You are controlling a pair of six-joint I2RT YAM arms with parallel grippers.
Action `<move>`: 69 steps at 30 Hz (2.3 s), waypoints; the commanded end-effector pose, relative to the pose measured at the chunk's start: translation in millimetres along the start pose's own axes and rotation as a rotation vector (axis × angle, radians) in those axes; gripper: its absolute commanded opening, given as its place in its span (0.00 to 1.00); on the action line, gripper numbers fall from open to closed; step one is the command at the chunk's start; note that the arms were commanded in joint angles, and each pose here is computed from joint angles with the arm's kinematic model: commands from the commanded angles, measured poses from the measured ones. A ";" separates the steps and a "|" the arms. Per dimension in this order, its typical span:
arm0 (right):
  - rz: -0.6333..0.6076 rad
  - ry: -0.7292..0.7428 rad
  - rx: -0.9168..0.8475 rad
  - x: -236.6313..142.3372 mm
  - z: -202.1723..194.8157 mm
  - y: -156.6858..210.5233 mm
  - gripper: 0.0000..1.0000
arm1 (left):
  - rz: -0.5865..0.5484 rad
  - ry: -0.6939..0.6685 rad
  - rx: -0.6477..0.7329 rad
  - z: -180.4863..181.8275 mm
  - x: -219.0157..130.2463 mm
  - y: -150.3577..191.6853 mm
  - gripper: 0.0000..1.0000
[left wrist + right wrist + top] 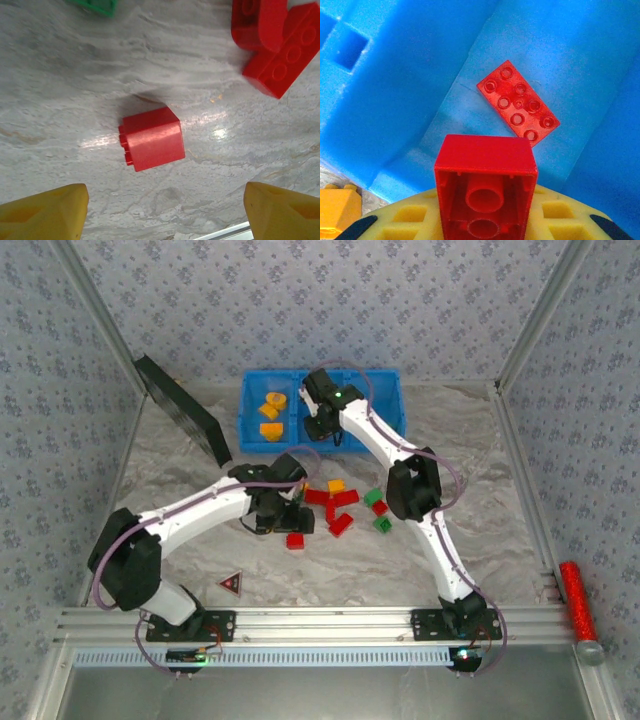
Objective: Sort the legos into containers by color
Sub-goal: Place the lego in the container, then pick up the lego from the middle-left of the table, then place the lego in the container.
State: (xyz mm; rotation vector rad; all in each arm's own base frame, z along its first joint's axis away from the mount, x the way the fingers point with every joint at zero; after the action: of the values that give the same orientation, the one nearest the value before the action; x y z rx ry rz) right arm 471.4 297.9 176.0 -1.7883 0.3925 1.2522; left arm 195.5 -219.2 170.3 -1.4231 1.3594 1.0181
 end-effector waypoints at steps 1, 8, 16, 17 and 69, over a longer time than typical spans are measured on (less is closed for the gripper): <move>-0.015 -0.029 -0.024 1.8 5.0 -3.4 0.38 | 0.017 -0.037 -0.013 -4.3 11.8 3.7 0.81; -0.042 -0.037 -0.024 -16.5 5.6 -6.0 0.55 | 0.055 -0.080 -0.021 -4.6 30.2 7.6 0.81; -0.092 -0.034 0.010 -68.8 0.2 -3.9 0.60 | 0.079 -0.100 -0.013 -4.8 47.1 6.3 0.76; -0.098 -0.031 0.019 -79.5 -1.7 -1.8 0.60 | 0.084 -0.104 -0.011 -4.4 49.4 5.8 0.74; 0.139 0.140 1.563 -116.9 -68.4 344.1 0.86 | -0.360 -0.067 0.151 -70.0 -40.2 -258.8 0.28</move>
State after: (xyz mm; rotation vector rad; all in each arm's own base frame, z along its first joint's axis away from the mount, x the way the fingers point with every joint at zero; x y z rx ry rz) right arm 222.9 27.3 121.5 -0.5205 1.1620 0.5190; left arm 447.2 -282.5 250.3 -1.4952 1.0523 0.6738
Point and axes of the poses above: each hand's point on the last joint's axis, 136 mm out from that joint toward the fingers, its own x axis out along the fingers, its own z axis along the line the jaws close on, y = z × x, the point moved 8 cm from there along -x, back along the fingers, and after that the axes turned 7 degrees about -x, right-handed, at the moved point
